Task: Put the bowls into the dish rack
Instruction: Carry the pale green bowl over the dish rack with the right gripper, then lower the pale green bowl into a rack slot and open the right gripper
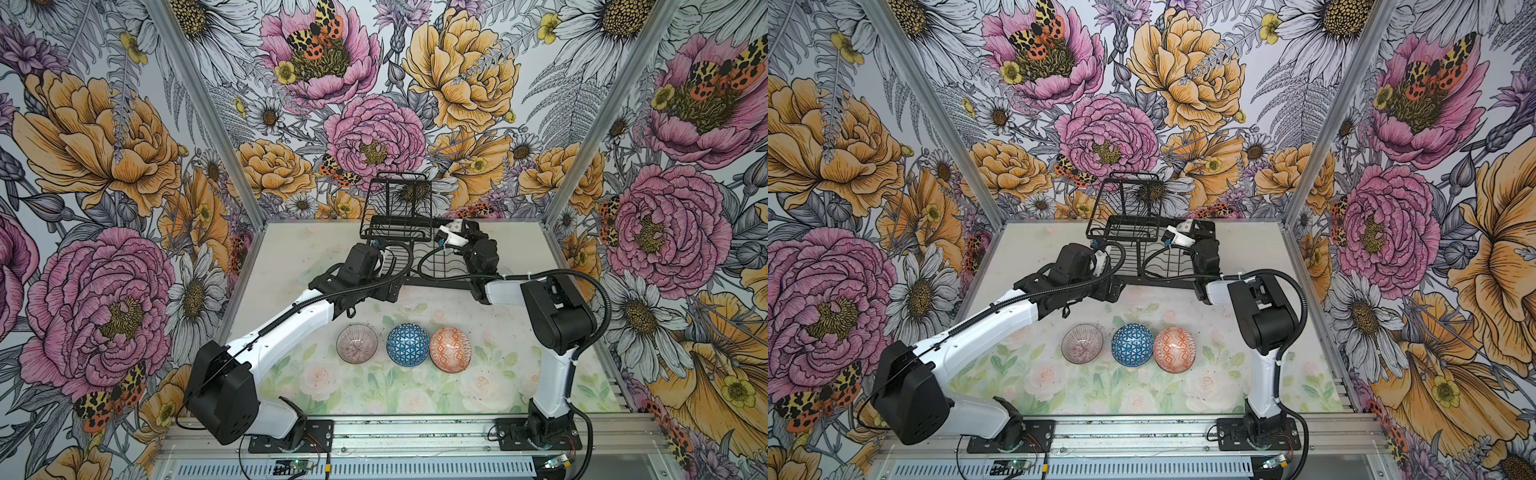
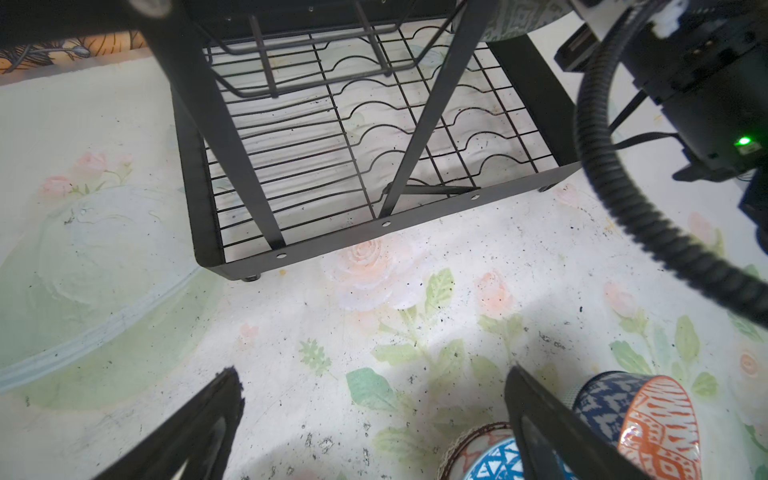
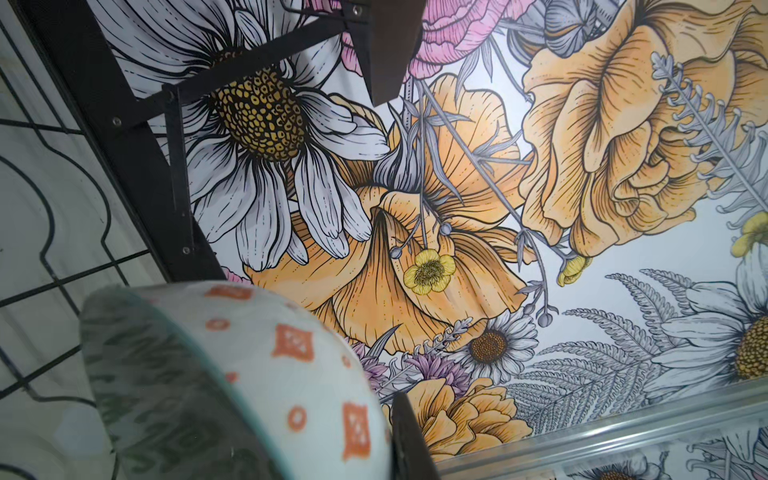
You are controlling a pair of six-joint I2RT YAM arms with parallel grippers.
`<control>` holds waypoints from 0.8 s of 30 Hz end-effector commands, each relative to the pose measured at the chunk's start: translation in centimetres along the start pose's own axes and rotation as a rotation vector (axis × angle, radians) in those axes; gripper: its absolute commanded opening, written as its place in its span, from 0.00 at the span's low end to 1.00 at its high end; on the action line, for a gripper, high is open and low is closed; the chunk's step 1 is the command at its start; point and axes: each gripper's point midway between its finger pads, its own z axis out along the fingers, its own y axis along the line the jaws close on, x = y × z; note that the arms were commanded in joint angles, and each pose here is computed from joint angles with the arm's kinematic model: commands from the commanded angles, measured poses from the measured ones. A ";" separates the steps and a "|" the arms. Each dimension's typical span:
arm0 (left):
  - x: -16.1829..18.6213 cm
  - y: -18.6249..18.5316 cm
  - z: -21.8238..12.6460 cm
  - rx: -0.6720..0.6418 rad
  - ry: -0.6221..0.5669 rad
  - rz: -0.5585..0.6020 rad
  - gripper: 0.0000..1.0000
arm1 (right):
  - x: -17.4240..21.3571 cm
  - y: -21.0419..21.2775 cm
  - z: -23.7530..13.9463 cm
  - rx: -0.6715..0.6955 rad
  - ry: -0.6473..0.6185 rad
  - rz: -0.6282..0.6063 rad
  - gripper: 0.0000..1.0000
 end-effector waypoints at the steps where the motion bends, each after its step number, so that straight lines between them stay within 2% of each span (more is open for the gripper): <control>1: -2.0 -0.2 -0.9 0.024 -0.042 0.017 0.99 | -2.3 -3.1 1.6 0.118 -0.091 -0.004 0.00; 14: -2.7 1.4 -1.1 -0.009 -0.034 0.002 0.99 | -3.7 1.6 6.5 0.042 -0.168 -0.020 0.00; 24: -2.6 1.8 -0.4 -0.015 -0.016 0.005 0.99 | -5.1 5.5 8.4 -0.043 -0.227 -0.013 0.00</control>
